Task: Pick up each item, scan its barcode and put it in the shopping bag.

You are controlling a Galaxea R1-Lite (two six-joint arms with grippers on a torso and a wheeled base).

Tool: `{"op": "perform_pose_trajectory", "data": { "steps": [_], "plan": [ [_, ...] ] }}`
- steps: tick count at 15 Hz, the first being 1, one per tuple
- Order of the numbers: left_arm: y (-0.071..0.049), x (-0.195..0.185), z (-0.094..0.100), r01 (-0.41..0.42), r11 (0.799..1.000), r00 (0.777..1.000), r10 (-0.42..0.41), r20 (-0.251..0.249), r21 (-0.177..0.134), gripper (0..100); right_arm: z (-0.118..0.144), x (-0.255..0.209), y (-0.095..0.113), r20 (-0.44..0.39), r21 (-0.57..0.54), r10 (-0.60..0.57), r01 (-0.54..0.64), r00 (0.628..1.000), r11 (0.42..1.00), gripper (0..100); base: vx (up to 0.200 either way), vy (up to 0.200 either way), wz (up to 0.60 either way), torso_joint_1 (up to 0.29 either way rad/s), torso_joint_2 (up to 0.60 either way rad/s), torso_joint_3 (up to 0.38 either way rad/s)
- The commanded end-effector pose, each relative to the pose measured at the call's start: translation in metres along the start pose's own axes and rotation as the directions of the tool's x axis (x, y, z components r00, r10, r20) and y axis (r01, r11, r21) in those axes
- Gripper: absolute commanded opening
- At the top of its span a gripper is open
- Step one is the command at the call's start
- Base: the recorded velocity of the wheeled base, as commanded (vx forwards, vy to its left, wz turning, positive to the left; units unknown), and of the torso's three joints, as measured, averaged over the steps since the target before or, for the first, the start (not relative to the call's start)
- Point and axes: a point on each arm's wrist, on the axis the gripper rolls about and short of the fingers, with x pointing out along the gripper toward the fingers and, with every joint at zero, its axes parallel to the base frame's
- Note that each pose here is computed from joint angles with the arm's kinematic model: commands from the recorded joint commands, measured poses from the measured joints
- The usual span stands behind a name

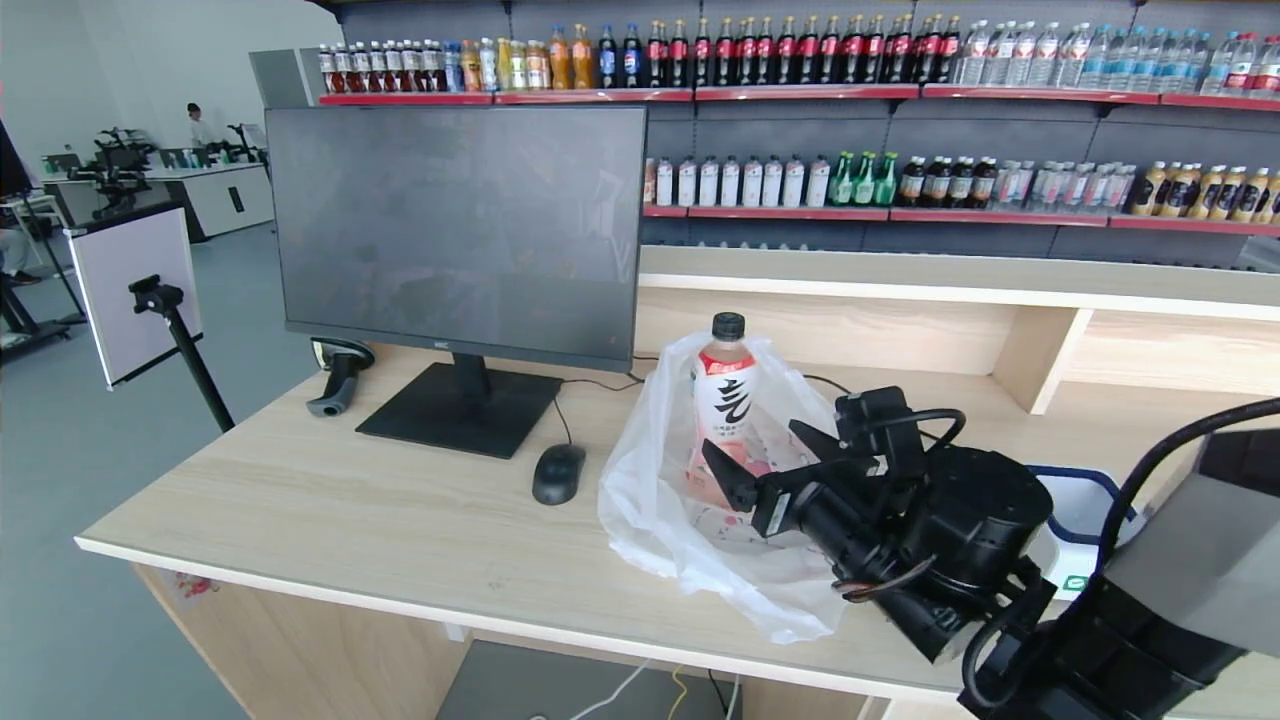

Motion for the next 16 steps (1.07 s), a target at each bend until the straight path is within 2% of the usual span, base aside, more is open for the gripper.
{"op": "perform_pose_trajectory", "data": {
  "steps": [1, 4, 6, 8, 12, 16],
  "plan": [
    [0.0, 0.0, 0.0, -0.001, 1.0, 1.0, 0.001, -0.002, -0.001, 100, 0.028, -0.044, 0.0, 0.027, -0.022, 0.024, -0.023, 0.999, 0.999, 100, 0.0, 0.0, 0.0, 0.0, 0.0, 0.0],
    [0.0, 0.0, 0.0, -0.001, 1.0, 1.0, 0.001, 0.001, -0.001, 100, 0.048, -0.073, -0.003, 0.071, -0.017, 0.075, -0.074, 0.995, 0.997, 100, 0.0, 0.0, 0.0, 0.0, 0.0, 0.0],
    [0.0, 0.0, 0.0, -0.001, 1.0, 1.0, 0.001, 0.001, -0.001, 100, 0.045, -0.088, -0.006, 0.044, -0.061, 0.084, -0.081, 0.995, 0.995, 100, 0.0, 0.0, 0.0, 0.0, 0.0, 0.0],
    [0.0, 0.0, 0.0, 0.0, 1.0, 1.0, 0.0, 0.0, -0.001, 100, 0.051, -0.096, -0.005, 0.067, -0.066, 0.097, -0.092, 0.993, 0.994, 100, 0.0, 0.0, 0.0, 0.0, 0.0, 0.0],
    [0.0, 0.0, 0.0, -0.001, 1.0, 1.0, 0.001, 0.001, -0.004, 100, 0.063, -0.112, -0.009, 0.111, 0.003, 0.095, -0.096, 0.989, 0.995, 100, 0.0, 0.0, 0.0, 0.0, 0.0, 0.0],
    [0.0, 0.0, 0.0, -0.001, 1.0, 1.0, 0.001, -0.002, -0.005, 100, 0.062, -0.112, -0.009, 0.106, 0.007, 0.098, -0.099, 0.99, 0.995, 100, -0.2, 0.0, 0.0, 0.002, 0.0, 0.004]
  ]
}}
